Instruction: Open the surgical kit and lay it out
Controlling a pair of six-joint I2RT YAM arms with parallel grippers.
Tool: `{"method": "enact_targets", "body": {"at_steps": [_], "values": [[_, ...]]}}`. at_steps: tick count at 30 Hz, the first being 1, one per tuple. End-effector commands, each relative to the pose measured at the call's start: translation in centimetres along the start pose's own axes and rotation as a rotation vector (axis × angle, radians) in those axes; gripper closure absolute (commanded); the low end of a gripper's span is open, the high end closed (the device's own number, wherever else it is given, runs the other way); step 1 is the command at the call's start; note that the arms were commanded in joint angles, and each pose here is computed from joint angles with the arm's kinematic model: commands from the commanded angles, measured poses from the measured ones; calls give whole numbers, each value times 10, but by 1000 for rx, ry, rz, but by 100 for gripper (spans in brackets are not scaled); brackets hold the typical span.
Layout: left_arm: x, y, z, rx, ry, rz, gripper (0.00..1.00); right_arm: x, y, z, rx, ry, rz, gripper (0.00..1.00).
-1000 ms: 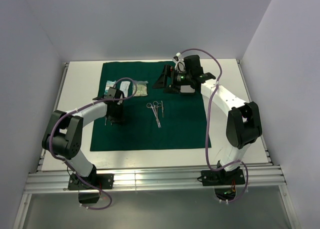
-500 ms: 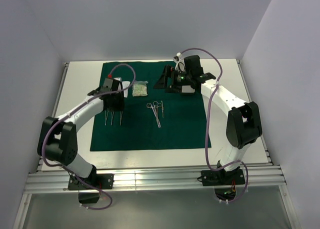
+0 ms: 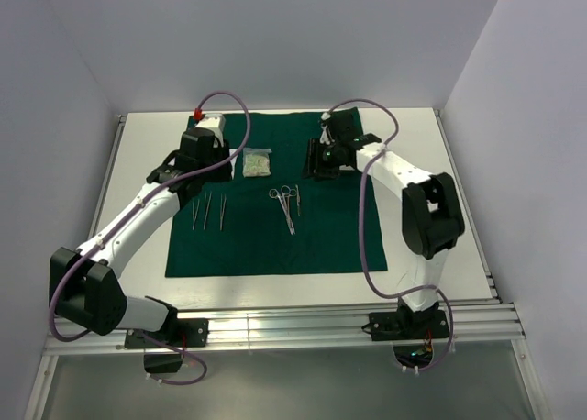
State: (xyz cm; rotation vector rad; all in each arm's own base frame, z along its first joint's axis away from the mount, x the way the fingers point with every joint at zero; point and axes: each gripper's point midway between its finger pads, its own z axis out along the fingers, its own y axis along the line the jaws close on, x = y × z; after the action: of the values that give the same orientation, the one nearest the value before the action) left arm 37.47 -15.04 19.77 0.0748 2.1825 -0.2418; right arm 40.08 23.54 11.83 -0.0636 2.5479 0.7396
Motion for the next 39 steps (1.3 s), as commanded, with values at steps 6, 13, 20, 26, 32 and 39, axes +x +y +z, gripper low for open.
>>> {"method": "enact_targets", "body": {"at_steps": [6, 13, 20, 26, 32, 39], "values": [[-13, 6, -1, -40, -56, -17, 59, 4, -6, 40, 204, 22, -117, 56], [-7, 8, 1, -45, -42, -20, 59, 15, -16, 69, 274, 67, -114, 60], [-3, 9, 1, -46, -38, -23, 59, 15, -23, 85, 294, 81, -109, 64], [0, 10, 1, -48, -35, -23, 59, 14, -26, 90, 308, 83, -112, 70], [3, 11, 3, -46, -26, -20, 59, 16, -26, 90, 304, 89, -108, 89], [2, 7, 3, -21, -7, -25, 59, 5, -28, 65, 294, 77, -95, 100]]}}
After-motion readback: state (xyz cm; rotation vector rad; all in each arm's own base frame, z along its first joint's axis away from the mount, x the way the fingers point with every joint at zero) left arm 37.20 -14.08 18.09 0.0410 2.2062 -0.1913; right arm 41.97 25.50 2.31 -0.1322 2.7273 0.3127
